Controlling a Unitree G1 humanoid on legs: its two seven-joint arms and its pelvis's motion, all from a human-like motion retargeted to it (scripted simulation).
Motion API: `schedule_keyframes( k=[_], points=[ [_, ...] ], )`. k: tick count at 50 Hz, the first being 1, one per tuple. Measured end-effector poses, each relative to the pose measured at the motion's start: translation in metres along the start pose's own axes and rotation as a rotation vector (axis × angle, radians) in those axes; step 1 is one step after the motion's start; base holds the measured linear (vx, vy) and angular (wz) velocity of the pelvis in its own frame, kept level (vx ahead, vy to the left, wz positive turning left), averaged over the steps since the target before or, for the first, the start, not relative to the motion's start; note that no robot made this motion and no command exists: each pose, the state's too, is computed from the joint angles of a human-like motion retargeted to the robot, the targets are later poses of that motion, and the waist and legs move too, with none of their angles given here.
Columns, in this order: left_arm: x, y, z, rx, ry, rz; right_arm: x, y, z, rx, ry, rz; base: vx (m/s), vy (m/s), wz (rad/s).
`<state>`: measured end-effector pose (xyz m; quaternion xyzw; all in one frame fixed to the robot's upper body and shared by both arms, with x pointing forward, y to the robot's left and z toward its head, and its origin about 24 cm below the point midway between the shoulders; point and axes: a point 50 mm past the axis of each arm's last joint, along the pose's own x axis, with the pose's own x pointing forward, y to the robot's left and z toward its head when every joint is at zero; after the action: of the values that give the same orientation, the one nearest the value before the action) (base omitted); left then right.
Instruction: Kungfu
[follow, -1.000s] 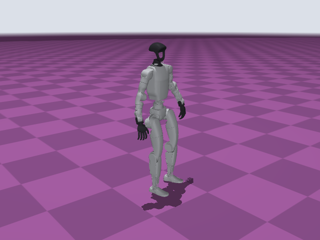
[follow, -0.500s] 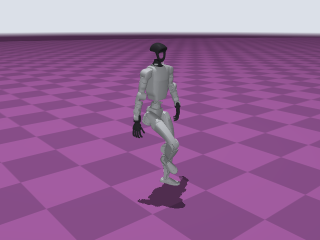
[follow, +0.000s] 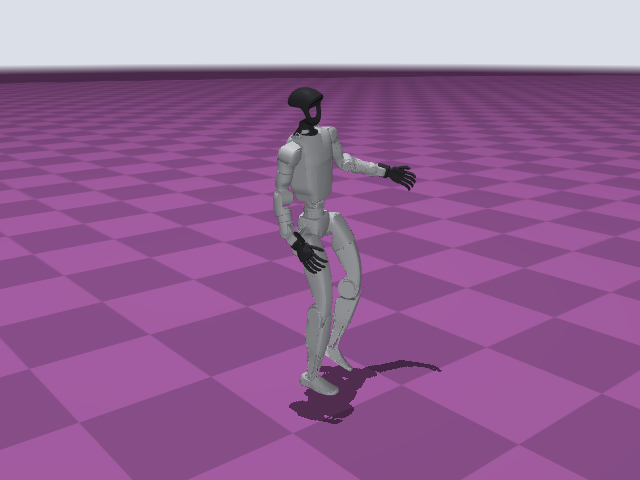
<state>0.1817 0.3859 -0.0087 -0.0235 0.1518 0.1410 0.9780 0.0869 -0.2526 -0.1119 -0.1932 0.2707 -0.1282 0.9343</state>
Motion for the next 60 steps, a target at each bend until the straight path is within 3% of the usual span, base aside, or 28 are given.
schedule_keyframes(
  k=[5, 10, 13, 17, 25, 30, 36, 45, 50, 55, 58, 60],
  points=[
    [0.046, -0.059, 0.216, -0.360, -0.822, -0.313, 0.021, -0.005, 0.041, 0.123, -0.172, 0.204, -0.20, -0.67, 0.15],
    [0.016, -0.161, 0.321, -0.846, -1.211, -0.910, 0.016, -0.009, 0.064, 0.221, -0.309, 0.224, 0.21, -0.14, -0.05],
    [-0.008, -0.230, 0.345, -1.017, -1.201, -1.337, 0.007, -0.017, 0.077, 0.306, -0.411, 0.172, 0.14, 0.12, 1.49],
    [-0.050, -0.311, 0.355, -1.033, -1.086, -1.774, 0.004, -0.031, 0.099, 0.414, -0.545, 0.101, -0.06, 0.17, 0.90],
    [-0.081, -0.389, 0.307, -0.847, -0.750, -2.077, -0.005, -0.055, 0.128, 0.470, -0.746, 0.016, 0.11, 0.22, 0.08],
    [-0.074, -0.394, 0.284, -0.649, -0.685, -2.052, -0.023, -0.076, 0.138, 0.427, -0.875, -0.119, 0.18, 0.23, 0.19],
    [-0.051, -0.351, 0.301, -0.260, -1.035, -1.644, -0.036, -0.091, 0.175, 0.210, -1.070, -0.178, 0.23, 0.26, 0.82],
    [-0.077, -0.276, 0.382, 0.465, -1.581, -0.912, -0.051, -0.059, 0.313, -0.079, -1.644, 0.119, 0.23, 0.30, 1.60],
    [-0.101, -0.274, 0.423, 0.449, -1.734, -0.647, -0.043, -0.065, 0.398, -0.444, -1.832, 0.024, 0.19, 0.17, 1.95],
    [-0.128, -0.288, 0.444, 0.387, -1.789, -0.641, 0.042, -0.075, 0.453, -0.772, -1.491, -0.235, 0.06, -0.09, 0.83],
    [-0.140, -0.290, 0.448, 0.375, -1.855, -0.563, 0.107, -0.112, 0.441, -0.904, -0.845, -0.558, 0.01, -0.08, 0.51],
    [-0.149, -0.292, 0.450, 0.345, -1.901, -0.515, 0.123, -0.139, 0.414, -0.900, -0.407, -0.643, -0.02, -0.09, 0.50]
  ],
)
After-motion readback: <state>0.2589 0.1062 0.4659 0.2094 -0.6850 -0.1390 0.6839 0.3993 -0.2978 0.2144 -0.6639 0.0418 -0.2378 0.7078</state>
